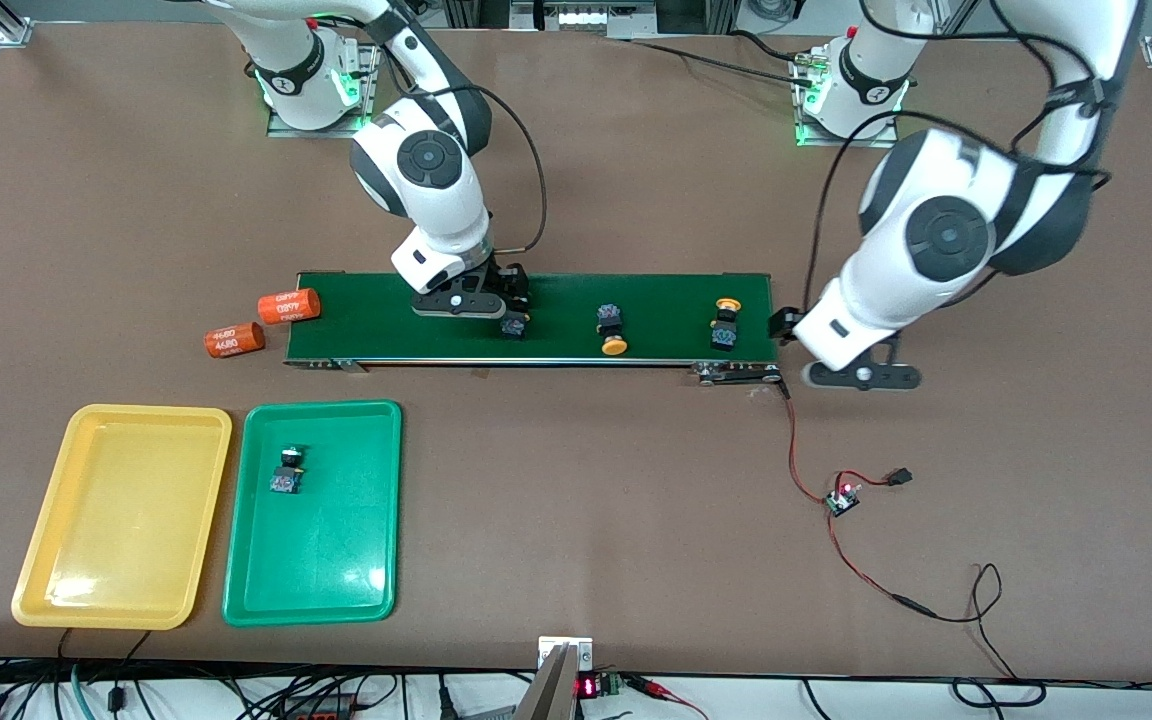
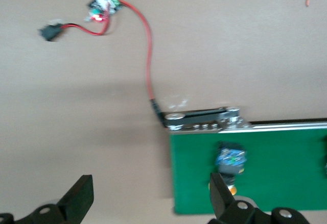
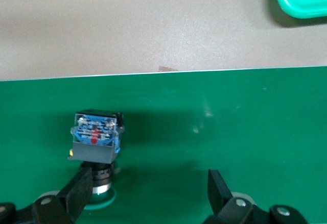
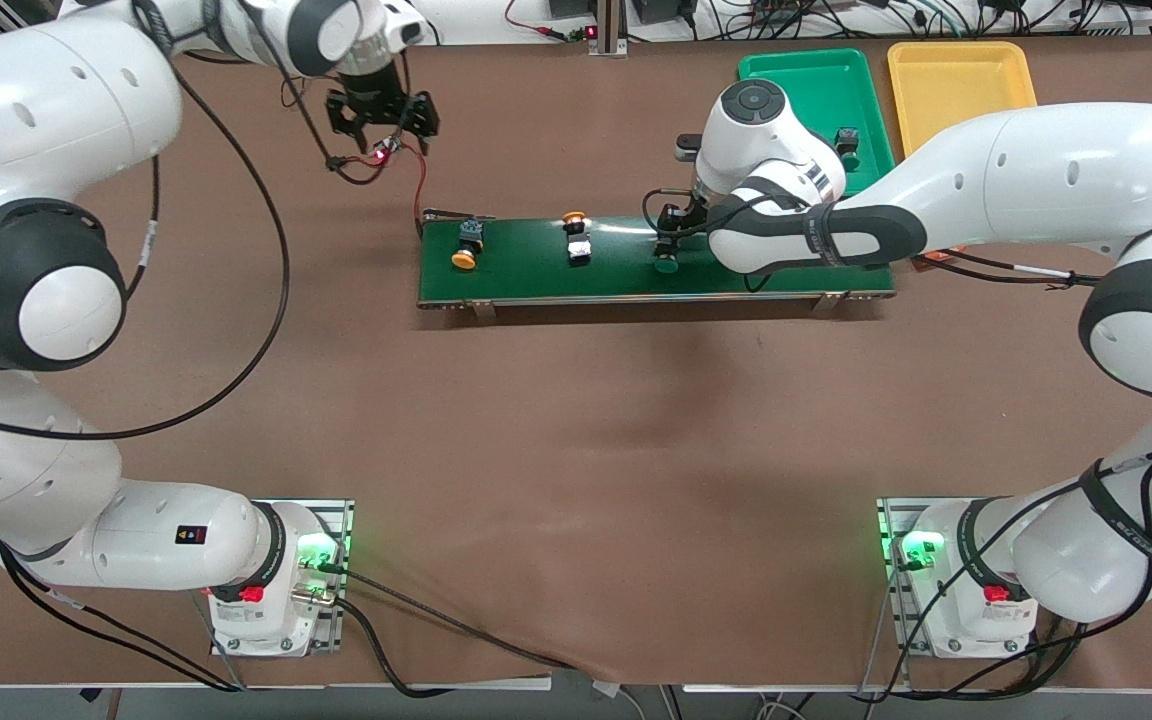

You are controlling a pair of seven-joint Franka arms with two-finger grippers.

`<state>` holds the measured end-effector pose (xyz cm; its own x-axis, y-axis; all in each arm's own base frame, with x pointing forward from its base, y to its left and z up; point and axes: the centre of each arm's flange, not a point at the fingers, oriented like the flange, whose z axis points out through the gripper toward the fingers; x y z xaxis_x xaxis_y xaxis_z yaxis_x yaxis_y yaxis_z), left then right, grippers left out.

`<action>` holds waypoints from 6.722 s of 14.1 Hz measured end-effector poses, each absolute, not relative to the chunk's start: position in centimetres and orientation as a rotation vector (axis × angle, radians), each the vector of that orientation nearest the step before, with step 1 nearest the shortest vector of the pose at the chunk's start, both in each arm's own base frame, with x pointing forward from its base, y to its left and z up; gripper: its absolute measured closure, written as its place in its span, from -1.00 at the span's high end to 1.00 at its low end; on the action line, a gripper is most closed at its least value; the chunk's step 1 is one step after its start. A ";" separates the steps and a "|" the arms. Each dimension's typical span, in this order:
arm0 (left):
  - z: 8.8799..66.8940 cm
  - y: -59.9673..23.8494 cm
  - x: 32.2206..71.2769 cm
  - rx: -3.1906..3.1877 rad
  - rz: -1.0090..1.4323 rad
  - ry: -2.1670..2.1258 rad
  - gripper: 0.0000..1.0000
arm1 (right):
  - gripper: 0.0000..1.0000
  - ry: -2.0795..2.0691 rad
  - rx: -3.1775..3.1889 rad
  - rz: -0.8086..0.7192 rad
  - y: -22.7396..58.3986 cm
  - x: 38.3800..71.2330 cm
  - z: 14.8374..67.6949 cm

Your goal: Sort buttons by color to trays

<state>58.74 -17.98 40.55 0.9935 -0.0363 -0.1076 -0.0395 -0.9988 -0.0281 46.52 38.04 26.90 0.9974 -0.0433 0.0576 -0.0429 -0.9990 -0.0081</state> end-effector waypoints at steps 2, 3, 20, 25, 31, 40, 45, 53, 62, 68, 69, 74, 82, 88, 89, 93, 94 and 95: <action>42.5 -15.1 58.6 -3.086 0.179 0.079 1.00 | 1.00 0.067 -3.133 -0.091 38.2 46.7 26.6; 43.5 -13.8 58.4 -3.075 0.201 0.077 1.00 | 1.00 0.067 -3.131 -0.094 38.2 46.7 26.6; 58.0 -4.9 53.6 -3.100 0.365 0.061 1.00 | -0.13 0.050 -3.132 -0.143 37.5 48.0 24.3; 57.3 -5.3 54.1 -3.097 0.382 0.087 1.00 | -0.13 0.107 -3.130 -0.221 35.4 50.5 28.1; 57.5 -5.8 55.2 -3.102 0.359 0.101 1.00 | -0.13 0.010 -3.193 -0.214 28.8 56.6 33.1; 57.3 -5.9 55.7 -3.104 0.352 0.110 1.00 | -0.13 -0.069 -3.221 -0.156 17.5 64.9 28.9; 56.8 -6.1 55.9 -3.102 0.365 0.119 1.00 | -0.13 -0.057 -3.222 -0.138 14.9 66.4 24.4; 57.4 -5.9 57.2 -3.113 0.311 0.113 1.00 | 0.22 -0.063 -3.218 -0.133 15.1 66.5 22.9; 57.3 -5.6 57.3 -3.113 0.314 0.105 1.00 | 1.00 -0.082 -3.207 -0.190 16.2 66.7 25.3; 57.3 -5.0 57.4 -3.115 0.316 0.116 1.00 | 1.00 -0.064 -3.158 -0.180 20.2 61.4 30.5; 57.2 -5.0 57.4 -3.115 0.317 0.119 1.00 | 1.00 -0.060 -3.144 -0.172 21.6 60.0 31.2; 57.1 -5.0 57.4 -3.115 0.319 0.121 1.00 | 1.00 -0.039 -3.132 -0.142 28.1 52.4 33.0; 57.1 -4.9 57.5 -3.115 0.321 0.118 1.00 | 1.00 -0.033 -3.135 -0.063 32.8 46.8 30.2; 57.0 -4.9 57.5 -3.115 0.322 0.118 1.00 | 0.92 -0.011 -3.107 -0.073 32.5 47.7 25.9; 57.0 -4.9 57.5 -3.115 0.322 0.118 1.00 | 0.81 -0.010 -3.106 -0.070 32.5 47.8 25.4; 57.0 -4.8 57.5 -3.115 0.322 0.117 1.00 | 0.00 0.008 -3.110 -0.067 31.9 48.2 24.7; 57.0 -4.8 57.5 -3.115 0.323 0.117 1.00 | -0.19 0.012 -3.110 -0.069 31.8 48.3 24.8; 57.0 -4.8 57.5 -3.115 0.324 0.117 1.00 | -0.19 0.019 -3.111 -0.072 31.6 48.5 24.8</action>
<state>57.48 -4.83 57.01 0.9759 -0.0733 -0.2055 -0.0749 -0.9972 0.0000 48.47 31.58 24.82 0.9989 -0.0127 0.0460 -0.0113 -0.9995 -0.0300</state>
